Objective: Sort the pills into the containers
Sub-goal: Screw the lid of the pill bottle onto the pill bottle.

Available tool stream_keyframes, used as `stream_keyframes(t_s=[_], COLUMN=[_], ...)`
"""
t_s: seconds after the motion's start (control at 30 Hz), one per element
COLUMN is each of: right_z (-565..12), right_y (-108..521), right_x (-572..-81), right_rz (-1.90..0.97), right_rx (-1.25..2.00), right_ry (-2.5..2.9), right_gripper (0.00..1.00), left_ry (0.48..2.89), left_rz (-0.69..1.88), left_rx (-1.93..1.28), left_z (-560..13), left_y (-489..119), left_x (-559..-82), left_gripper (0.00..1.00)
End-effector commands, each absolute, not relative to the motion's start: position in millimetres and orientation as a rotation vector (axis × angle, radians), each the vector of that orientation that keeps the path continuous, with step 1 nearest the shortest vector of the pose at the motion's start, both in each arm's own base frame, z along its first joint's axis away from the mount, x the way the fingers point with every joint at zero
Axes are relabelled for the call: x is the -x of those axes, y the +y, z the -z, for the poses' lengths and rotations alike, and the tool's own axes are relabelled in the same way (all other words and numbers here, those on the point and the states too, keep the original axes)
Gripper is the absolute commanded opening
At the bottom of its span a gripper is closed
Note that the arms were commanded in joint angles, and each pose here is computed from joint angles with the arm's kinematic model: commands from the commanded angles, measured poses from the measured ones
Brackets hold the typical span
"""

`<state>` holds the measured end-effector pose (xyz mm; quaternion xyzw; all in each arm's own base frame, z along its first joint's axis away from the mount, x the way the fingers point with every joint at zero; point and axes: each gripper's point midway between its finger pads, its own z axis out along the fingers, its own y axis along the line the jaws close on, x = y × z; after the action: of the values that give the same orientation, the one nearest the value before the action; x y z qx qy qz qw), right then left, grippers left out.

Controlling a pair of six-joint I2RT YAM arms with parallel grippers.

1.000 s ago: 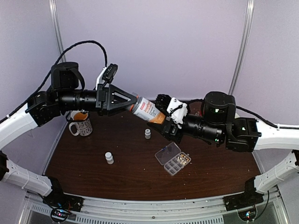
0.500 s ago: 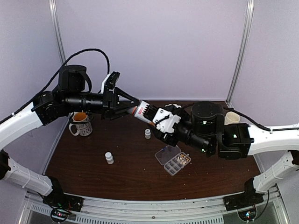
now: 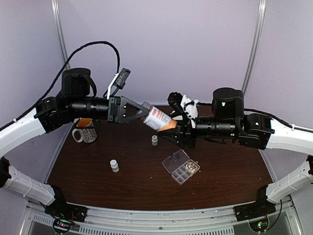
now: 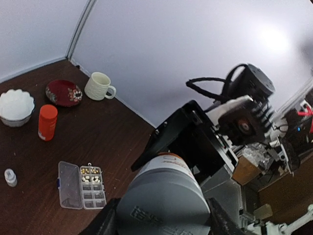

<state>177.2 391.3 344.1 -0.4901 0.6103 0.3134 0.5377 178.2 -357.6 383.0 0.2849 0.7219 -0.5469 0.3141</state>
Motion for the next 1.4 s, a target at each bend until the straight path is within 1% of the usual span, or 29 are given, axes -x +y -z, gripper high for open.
stream_keyframes(t_s=[0.0, 0.17, 0.27, 0.33, 0.4, 0.53, 0.63, 0.7, 0.87, 0.93, 1.0, 1.03, 1.07, 1.1, 1.13, 1.17, 1.2, 1.37], right_z=[-403, -398, -392, -388, -384, -374, -365, -359, -347, -345, -342, -340, -338, -333, -330, -327, -324, -315], right_y=[399, 395, 394, 392, 390, 387, 386, 386, 385, 384, 382, 381, 379, 377, 374, 372, 369, 353], right_x=[-117, -91, -83, -79, -76, -74, -74, -73, -74, -78, -85, -89, -92, -95, -98, -97, -97, -95], right_rz=[-1.179, -1.332, -1.396, -1.432, -1.461, -1.468, -1.457, -1.454, -1.438, -1.418, -1.377, -1.346, -1.320, -1.285, -1.255, -1.238, -1.225, -1.149], right_rx=[1.238, 1.319, 1.341, 1.343, 1.338, 1.339, 1.361, 1.377, 1.406, 1.392, 1.372, 1.359, 1.354, 1.351, 1.349, 1.359, 1.369, 1.395], right_ry=[1.265, 1.266, 1.279, 1.288, 1.300, 1.338, 1.376, 1.396, 1.434, 1.451, 1.476, 1.490, 1.506, 1.530, 1.548, 1.563, 1.575, 1.594], right_gripper=[0.00, 0.00, 0.00, 0.00, 0.00, 0.00, 0.00, 0.00, 0.00, 0.00, 0.00, 0.00, 0.00, 0.00, 0.00, 0.00, 0.00, 0.00], left_ry=[1.445, 0.954, 0.738, 0.529, 0.378, 0.193, 0.098, 0.047, -0.083, -0.114, -0.092, -0.059, -0.026, -0.005, 0.018, 0.051, 0.093, 0.338], left_rz=[1.361, 1.050, 0.925, 0.848, 0.753, 0.522, 0.220, 0.028, -0.372, -0.476, -0.477, -0.455, -0.435, -0.416, -0.401, -0.372, -0.330, -0.115], left_rx=[-1.347, -1.708, -1.829, -1.923, -1.987, -2.103, -2.193, -2.229, -2.191, -2.149, -2.097, -2.075, -2.056, -2.048, -2.037, -2.018, -2.001, -1.797], left_z=[-371, -341, -331, -324, -317, -308, -295, -286, -283, -283, -292, -296, -300, -301, -303, -305, -307, -335], left_y=[-378, -368, -365, -359, -356, -358, -362, -364, -365, -366, -367, -368, -367, -365, -363, -361, -359, -349], left_x=[-108, -85, -78, -68, -66, -73, -94, -107, -137, -143, -142, -141, -141, -139, -138, -135, -132, -121], left_gripper=[0.00, 0.00, 0.00, 0.00, 0.00, 0.00, 0.00, 0.04, 0.04, 0.04, 0.12, 0.19, 0.32, 0.53, 0.82, 0.96, 0.97, 0.97])
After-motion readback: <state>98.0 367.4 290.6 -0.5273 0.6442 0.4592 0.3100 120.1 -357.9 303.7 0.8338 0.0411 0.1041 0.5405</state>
